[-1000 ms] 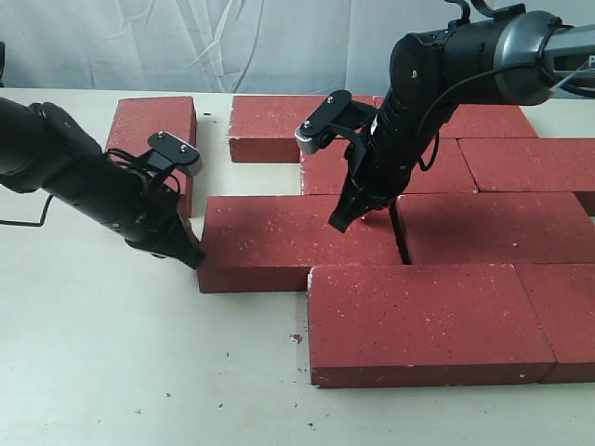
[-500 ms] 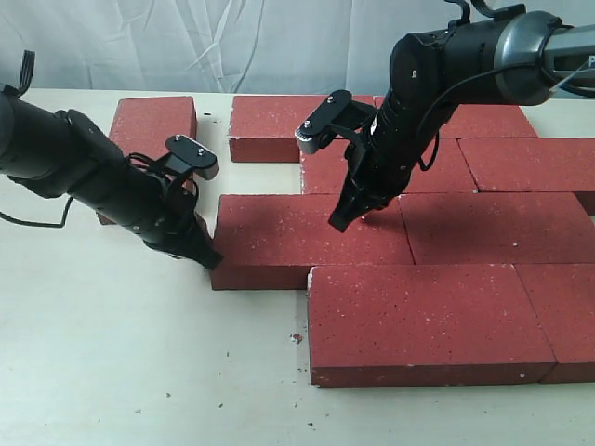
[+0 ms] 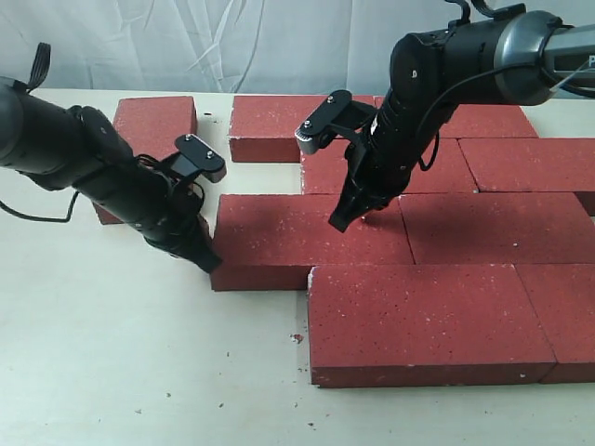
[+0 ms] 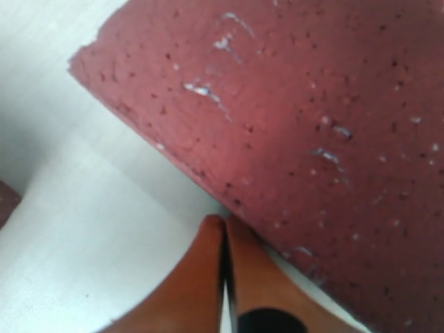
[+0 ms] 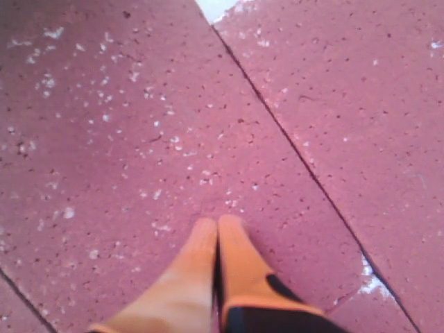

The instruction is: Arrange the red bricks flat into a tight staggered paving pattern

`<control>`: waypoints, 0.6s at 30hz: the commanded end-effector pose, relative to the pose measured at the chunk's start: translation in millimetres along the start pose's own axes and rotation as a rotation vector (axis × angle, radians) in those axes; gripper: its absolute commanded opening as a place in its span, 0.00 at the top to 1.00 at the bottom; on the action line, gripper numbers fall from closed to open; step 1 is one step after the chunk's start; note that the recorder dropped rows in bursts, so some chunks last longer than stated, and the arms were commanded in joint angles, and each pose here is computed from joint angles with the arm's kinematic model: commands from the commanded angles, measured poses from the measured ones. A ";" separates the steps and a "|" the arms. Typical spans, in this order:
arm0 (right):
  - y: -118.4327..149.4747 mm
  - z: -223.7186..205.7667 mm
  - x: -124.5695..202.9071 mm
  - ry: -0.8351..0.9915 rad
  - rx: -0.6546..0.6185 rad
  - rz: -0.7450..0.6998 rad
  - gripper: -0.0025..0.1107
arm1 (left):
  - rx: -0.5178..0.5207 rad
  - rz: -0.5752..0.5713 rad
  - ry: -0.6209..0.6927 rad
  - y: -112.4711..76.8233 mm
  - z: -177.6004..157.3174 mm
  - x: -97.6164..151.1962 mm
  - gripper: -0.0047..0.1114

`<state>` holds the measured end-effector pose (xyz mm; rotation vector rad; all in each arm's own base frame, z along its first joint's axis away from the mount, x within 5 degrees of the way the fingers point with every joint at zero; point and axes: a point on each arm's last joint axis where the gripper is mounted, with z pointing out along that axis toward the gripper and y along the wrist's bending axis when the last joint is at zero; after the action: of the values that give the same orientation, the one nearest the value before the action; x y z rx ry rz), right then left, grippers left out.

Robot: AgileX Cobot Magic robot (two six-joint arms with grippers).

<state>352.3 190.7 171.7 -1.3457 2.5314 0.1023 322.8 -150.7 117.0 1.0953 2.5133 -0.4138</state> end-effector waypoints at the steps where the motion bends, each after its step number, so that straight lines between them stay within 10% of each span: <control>1: -1.7 -5.2 -0.7 -0.011 0.014 -0.006 0.98 | -0.015 -0.043 -0.021 6.4 -17.9 -3.0 0.96; 18: 9.0 -6.2 -7.1 -0.069 -0.101 0.105 0.98 | 0.024 0.027 -0.015 0.8 -68.1 -3.6 0.96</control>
<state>351.8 194.6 172.5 -1.2886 2.5412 0.1688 319.7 -127.1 153.2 1.0861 2.5225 -0.4243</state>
